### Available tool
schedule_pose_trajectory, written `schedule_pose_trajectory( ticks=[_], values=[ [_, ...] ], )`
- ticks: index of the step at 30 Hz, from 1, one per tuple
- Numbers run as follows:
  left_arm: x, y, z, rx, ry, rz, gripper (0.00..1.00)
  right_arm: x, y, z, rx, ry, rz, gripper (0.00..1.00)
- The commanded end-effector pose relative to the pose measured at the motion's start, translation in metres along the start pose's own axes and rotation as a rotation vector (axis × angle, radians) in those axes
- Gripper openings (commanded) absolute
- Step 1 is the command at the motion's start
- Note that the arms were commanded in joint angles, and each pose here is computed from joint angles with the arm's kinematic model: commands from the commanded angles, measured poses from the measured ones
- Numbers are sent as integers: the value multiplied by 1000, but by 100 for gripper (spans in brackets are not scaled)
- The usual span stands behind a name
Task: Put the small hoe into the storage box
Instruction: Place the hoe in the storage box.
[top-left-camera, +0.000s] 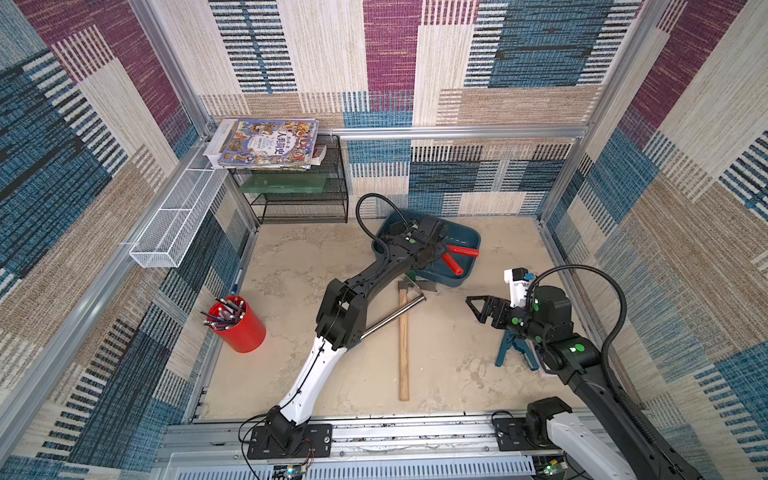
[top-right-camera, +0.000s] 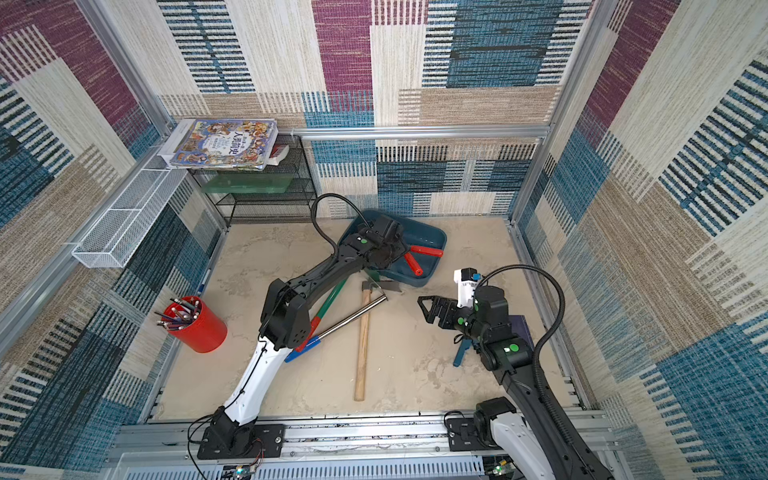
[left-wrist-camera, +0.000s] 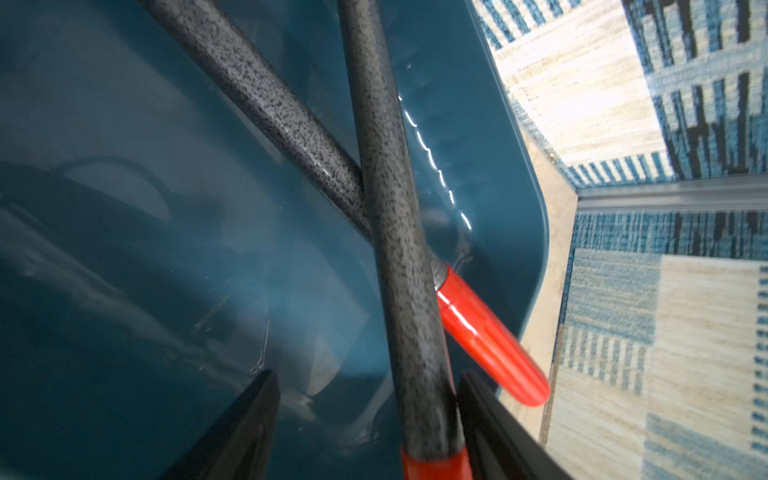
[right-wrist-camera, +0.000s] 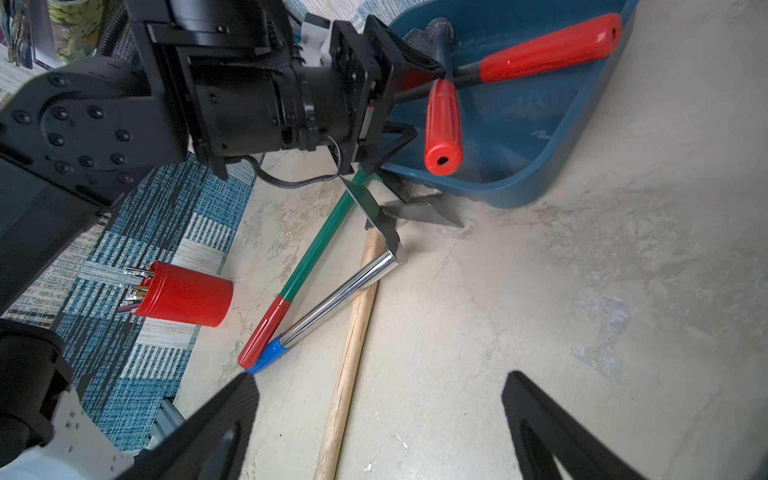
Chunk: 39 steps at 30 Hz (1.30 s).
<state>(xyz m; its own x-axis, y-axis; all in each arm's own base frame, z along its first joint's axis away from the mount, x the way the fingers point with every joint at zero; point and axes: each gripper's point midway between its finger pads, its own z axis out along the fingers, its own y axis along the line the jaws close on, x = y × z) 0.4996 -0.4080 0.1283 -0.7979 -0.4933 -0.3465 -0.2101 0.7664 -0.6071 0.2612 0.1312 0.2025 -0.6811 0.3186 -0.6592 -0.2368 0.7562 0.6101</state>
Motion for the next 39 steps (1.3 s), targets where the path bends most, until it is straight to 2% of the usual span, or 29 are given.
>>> schedule_pose_trajectory(
  ticks=[1,7,10,18,24,32,39],
  values=[
    [-2,-20,-17,78,12,101,71,-2,7,3,-33,-11,-29,96],
    [2,-31,-42,163,42,188,71,7,9,8,-40,15,-47,95],
    [7,-31,-53,201,92,241,70,8,6,9,-25,19,-49,96],
    [6,-15,-90,245,136,334,69,5,11,12,-49,16,-45,96],
    [17,-8,-113,278,184,474,68,1,14,19,-57,33,-35,96],
    [44,24,-134,240,286,612,68,0,18,26,-69,71,-41,96],
    [53,60,-159,147,319,755,70,7,19,34,-81,104,-51,96]
  ],
)
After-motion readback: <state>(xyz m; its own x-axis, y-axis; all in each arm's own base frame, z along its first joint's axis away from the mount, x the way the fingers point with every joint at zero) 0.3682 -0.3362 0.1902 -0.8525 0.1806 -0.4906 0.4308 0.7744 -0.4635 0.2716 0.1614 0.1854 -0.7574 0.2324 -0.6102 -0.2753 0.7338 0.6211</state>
